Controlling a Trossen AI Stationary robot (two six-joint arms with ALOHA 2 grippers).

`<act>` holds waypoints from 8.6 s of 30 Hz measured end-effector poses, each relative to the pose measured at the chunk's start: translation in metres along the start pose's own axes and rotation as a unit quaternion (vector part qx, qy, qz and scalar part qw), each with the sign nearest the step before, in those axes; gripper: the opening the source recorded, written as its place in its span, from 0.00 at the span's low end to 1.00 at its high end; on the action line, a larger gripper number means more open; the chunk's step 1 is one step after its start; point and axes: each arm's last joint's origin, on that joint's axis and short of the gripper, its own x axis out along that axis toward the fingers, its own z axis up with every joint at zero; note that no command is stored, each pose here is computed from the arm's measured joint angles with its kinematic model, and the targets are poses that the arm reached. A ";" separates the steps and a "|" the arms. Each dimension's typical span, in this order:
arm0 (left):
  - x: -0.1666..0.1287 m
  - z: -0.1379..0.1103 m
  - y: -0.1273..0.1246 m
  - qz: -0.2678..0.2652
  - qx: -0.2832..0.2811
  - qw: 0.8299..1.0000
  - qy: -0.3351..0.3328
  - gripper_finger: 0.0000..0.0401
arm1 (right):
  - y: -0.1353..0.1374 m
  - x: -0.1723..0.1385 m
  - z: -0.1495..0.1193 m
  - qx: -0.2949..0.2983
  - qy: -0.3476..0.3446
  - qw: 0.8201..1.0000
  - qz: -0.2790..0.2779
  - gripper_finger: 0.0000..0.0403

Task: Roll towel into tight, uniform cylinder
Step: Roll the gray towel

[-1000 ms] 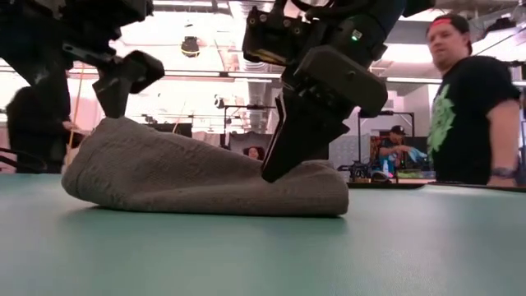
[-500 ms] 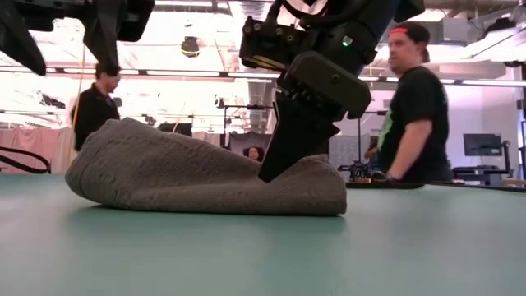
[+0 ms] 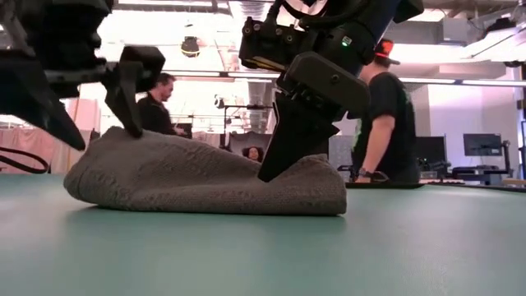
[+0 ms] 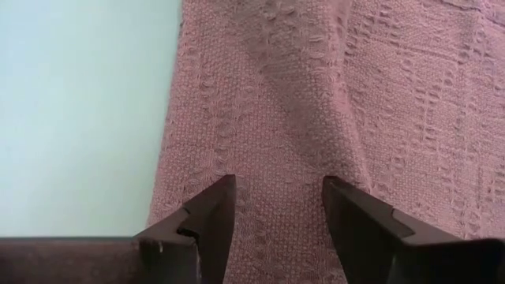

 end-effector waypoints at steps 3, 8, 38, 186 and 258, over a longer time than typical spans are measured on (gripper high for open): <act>0.003 -0.006 0.005 0.006 -0.009 1.000 0.001 0.57 | -0.001 0.000 0.000 0.000 0.000 1.000 0.000 0.53; 0.007 -0.019 0.022 0.034 -0.031 0.999 0.014 0.57 | -0.001 0.000 0.000 0.001 0.000 1.000 -0.001 0.53; 0.011 -0.053 0.058 -0.017 -0.126 0.992 0.016 0.57 | 0.084 -0.029 -0.042 -0.566 0.040 0.819 -0.088 0.53; 0.056 -0.016 0.071 0.014 0.046 0.995 -0.092 0.00 | -0.122 -0.026 -0.033 0.332 0.195 0.923 -0.018 0.04; 0.066 -0.100 0.125 -0.100 -0.144 0.984 -0.036 0.00 | -0.088 -0.058 -0.007 -0.268 0.067 0.959 -0.059 0.40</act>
